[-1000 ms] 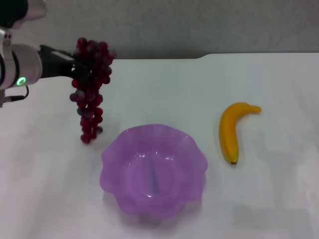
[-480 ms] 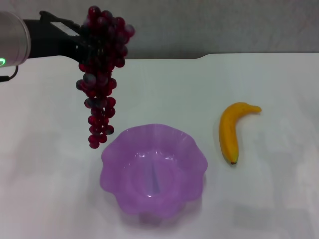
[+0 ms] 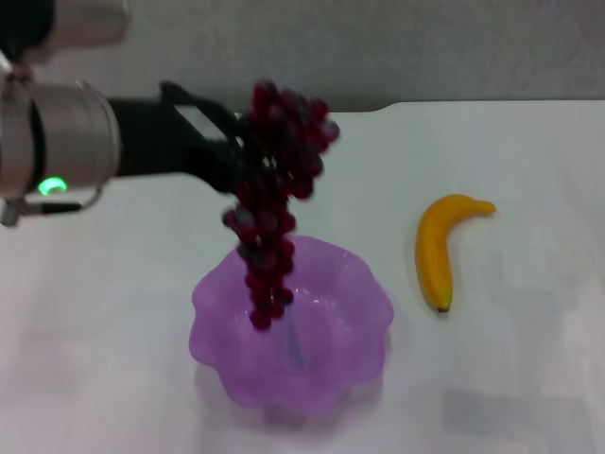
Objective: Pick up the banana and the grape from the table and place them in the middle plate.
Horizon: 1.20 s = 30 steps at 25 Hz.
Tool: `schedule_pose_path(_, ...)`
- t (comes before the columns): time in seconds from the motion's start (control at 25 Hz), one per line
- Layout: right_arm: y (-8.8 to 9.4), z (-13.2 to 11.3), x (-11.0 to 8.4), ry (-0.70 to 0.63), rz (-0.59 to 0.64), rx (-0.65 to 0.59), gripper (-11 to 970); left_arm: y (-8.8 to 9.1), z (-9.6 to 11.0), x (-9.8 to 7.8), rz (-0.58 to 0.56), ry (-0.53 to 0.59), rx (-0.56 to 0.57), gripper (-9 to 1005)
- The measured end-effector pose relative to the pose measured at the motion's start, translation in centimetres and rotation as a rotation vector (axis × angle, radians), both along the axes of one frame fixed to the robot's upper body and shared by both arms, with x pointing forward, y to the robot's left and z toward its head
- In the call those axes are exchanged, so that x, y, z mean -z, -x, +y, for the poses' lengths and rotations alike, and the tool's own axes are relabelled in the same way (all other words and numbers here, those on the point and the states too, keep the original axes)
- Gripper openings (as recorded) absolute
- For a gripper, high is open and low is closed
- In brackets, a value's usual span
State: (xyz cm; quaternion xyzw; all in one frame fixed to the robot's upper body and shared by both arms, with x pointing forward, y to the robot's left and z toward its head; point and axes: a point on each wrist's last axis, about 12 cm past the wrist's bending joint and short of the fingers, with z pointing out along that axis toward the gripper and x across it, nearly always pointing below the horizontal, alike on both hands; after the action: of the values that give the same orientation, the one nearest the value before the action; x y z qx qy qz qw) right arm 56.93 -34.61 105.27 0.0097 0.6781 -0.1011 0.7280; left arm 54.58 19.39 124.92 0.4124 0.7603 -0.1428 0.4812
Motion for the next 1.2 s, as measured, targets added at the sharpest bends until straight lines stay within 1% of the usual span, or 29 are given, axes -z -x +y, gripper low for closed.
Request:
schedule_pose_path(0.2,0.0,0.0,0.0,-0.001,-0.002,-0.001,892,-0.5,-1.3,2.6,0.037,-0.018,0.053,237)
schedule_pose_path(0.36,0.0,0.0,0.0,0.0,-0.001,-0.001,892,-0.7,-2.2,4.0,0.029,-0.04,0.072,238)
schedule_pose_path(0.56,-0.1,0.1,-0.1,0.0,-0.003,-0.002,891,-1.2,-2.2,5.2,0.046,-0.027,0.069,239)
schedule_pose_path(0.72,-0.1,0.1,-0.1,0.0,-0.002,-0.002,891,-1.9,-2.4,6.6,0.073,-0.013,0.078,240)
schedule_pose_path(0.92,0.0,0.0,0.0,0.0,-0.002,-0.001,891,-2.6,-1.9,8.3,0.087,-0.016,0.056,237)
schedule_pose_path(1.08,0.0,0.0,0.0,0.0,0.001,0.0,892,-3.5,-1.3,10.6,0.127,-0.006,0.012,236)
schedule_pose_path(1.12,0.0,0.0,0.0,0.001,0.001,0.0,892,-3.5,-1.3,10.6,0.127,-0.006,0.012,236)
schedule_pose_path(1.16,0.0,0.0,0.0,0.001,0.001,0.0,892,-3.6,-1.2,11.2,0.137,-0.007,0.006,236)
schedule_pose_path(1.2,0.0,0.0,0.0,0.001,0.001,0.0,892,-3.8,-0.9,12.2,0.155,-0.019,0.001,236)
